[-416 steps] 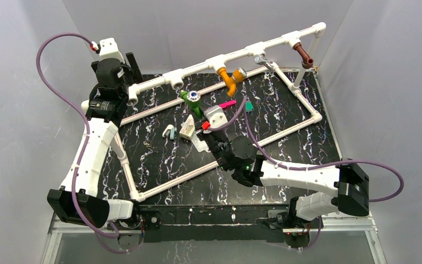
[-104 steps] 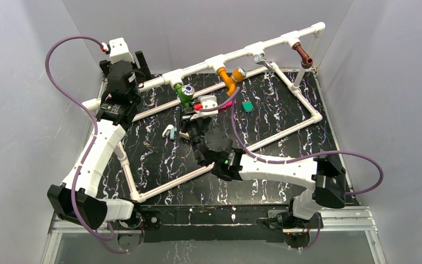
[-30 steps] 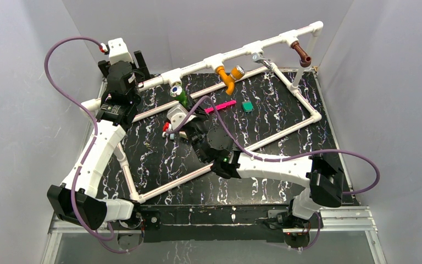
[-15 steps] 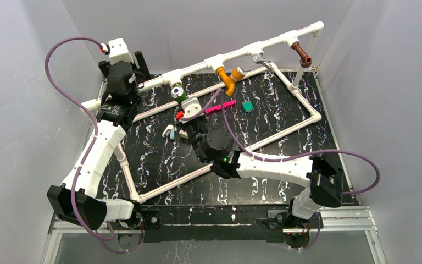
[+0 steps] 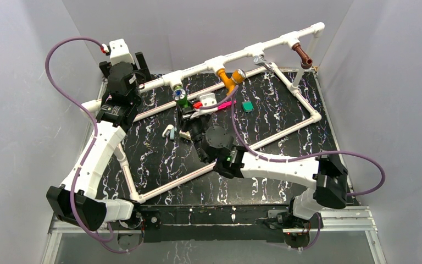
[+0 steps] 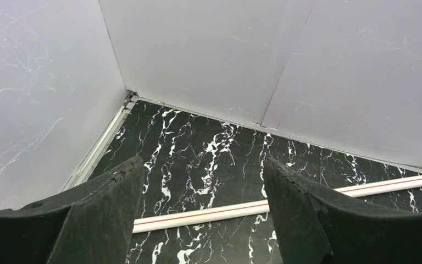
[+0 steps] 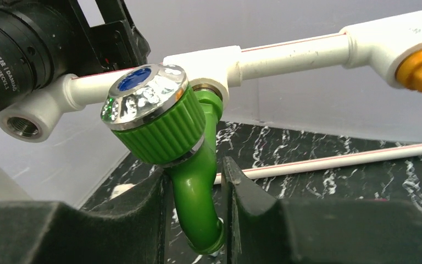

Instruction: Install the water faucets

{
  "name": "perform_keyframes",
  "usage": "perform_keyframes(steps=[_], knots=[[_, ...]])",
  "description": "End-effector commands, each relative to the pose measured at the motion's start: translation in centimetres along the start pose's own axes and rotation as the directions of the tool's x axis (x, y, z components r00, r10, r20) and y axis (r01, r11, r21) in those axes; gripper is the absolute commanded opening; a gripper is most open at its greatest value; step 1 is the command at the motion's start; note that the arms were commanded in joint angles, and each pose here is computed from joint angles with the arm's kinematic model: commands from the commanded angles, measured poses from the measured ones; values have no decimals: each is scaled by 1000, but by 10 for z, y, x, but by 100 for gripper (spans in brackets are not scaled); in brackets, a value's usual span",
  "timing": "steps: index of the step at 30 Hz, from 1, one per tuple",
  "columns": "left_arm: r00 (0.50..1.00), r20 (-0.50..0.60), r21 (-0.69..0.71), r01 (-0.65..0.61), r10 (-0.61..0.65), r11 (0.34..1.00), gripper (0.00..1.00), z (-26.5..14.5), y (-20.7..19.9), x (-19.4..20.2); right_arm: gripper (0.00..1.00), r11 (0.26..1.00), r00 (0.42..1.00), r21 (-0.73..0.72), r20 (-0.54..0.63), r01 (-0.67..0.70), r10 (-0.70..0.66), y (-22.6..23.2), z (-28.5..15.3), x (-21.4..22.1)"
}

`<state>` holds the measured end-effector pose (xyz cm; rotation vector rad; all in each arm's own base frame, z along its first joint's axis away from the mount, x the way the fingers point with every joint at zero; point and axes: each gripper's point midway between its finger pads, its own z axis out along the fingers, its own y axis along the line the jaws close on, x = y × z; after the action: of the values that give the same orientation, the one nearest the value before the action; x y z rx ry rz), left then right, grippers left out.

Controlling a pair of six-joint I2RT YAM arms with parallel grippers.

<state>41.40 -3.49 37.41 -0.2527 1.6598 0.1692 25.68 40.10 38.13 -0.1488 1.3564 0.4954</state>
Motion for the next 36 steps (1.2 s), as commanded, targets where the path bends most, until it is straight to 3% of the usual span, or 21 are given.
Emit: perform_keyframes(steps=[1,12,18,21,26,32,36], knots=[[957,-229,159,-144,178,977,77,-35,-24,74,1,819,808,54,213,-571,549,-23,15,-80],[957,-221,167,-150,186,974,77,-41,-27,74,1,675,672,51,185,-736,717,-44,14,-72],[958,-220,175,-148,186,973,77,-41,-30,73,1,754,748,45,179,-655,639,-41,18,-73],[957,-220,175,-151,188,973,77,-41,-30,74,1,751,747,60,186,-657,639,-47,17,-68],[957,-223,179,-149,187,972,77,-40,-32,75,1,651,652,70,177,-756,737,-48,16,-57],[957,-222,182,-146,185,972,77,-42,-33,74,1,422,430,83,156,-903,889,-51,20,-51],[955,-226,196,-148,191,969,77,-44,-37,76,1,330,342,94,174,-939,923,-60,19,-49]])
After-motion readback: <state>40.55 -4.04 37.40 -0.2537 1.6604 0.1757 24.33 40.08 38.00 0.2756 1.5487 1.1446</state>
